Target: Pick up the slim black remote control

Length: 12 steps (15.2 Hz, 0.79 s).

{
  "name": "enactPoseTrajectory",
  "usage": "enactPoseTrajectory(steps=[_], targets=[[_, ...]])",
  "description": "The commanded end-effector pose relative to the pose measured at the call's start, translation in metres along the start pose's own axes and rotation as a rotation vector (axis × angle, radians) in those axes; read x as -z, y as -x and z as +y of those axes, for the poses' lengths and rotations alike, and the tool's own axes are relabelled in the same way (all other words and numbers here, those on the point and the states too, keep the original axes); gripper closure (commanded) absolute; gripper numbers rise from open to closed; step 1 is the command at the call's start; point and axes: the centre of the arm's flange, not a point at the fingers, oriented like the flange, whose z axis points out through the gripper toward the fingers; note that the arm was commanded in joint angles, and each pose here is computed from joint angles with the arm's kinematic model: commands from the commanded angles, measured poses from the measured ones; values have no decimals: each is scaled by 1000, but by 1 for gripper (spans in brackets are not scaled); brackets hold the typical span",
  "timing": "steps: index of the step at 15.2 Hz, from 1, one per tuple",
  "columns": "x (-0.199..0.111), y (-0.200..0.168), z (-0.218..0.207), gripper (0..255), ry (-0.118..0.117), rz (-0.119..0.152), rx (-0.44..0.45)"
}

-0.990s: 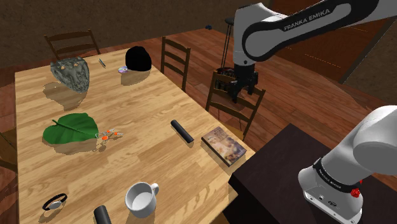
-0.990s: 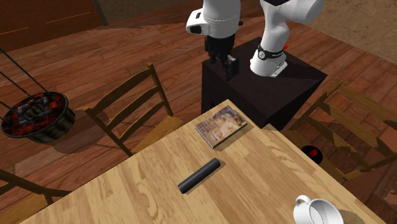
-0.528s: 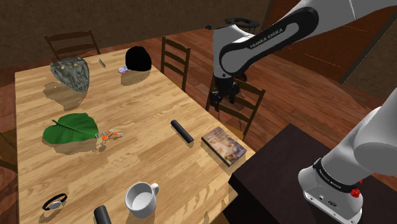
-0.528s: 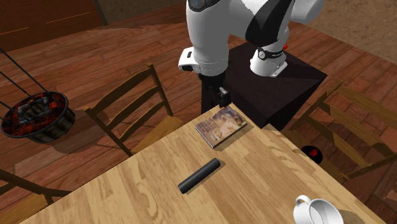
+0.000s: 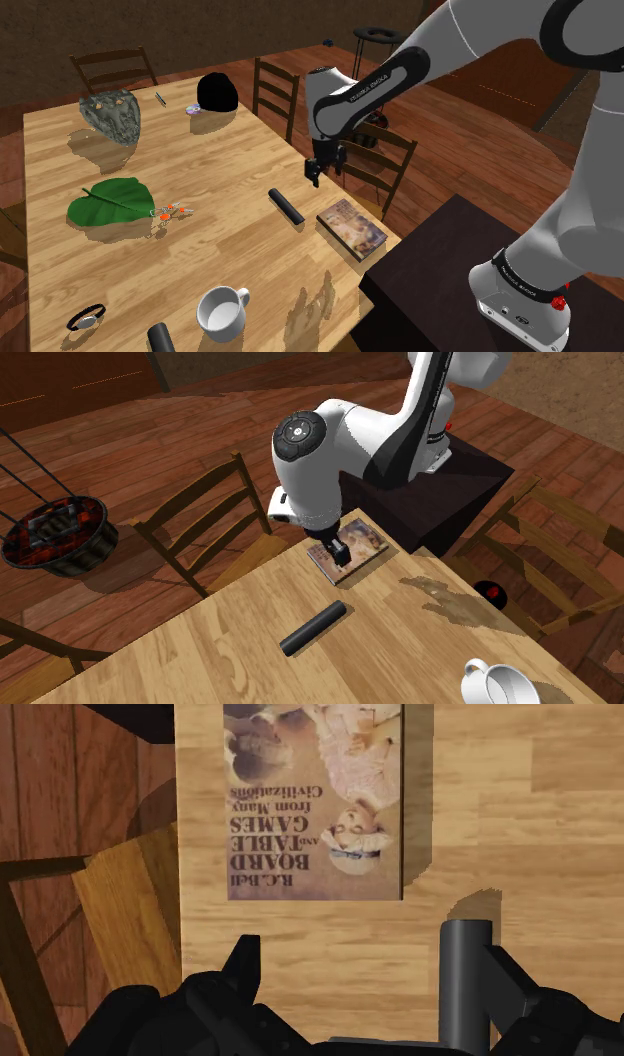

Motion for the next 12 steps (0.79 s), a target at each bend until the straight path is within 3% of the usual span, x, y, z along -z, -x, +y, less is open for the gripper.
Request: enactPoseTrajectory(steps=[1,12], targets=[[-16,-18,-16,0,-7,-3,6],[-99,-112,-88,0,-45,-18,44]])
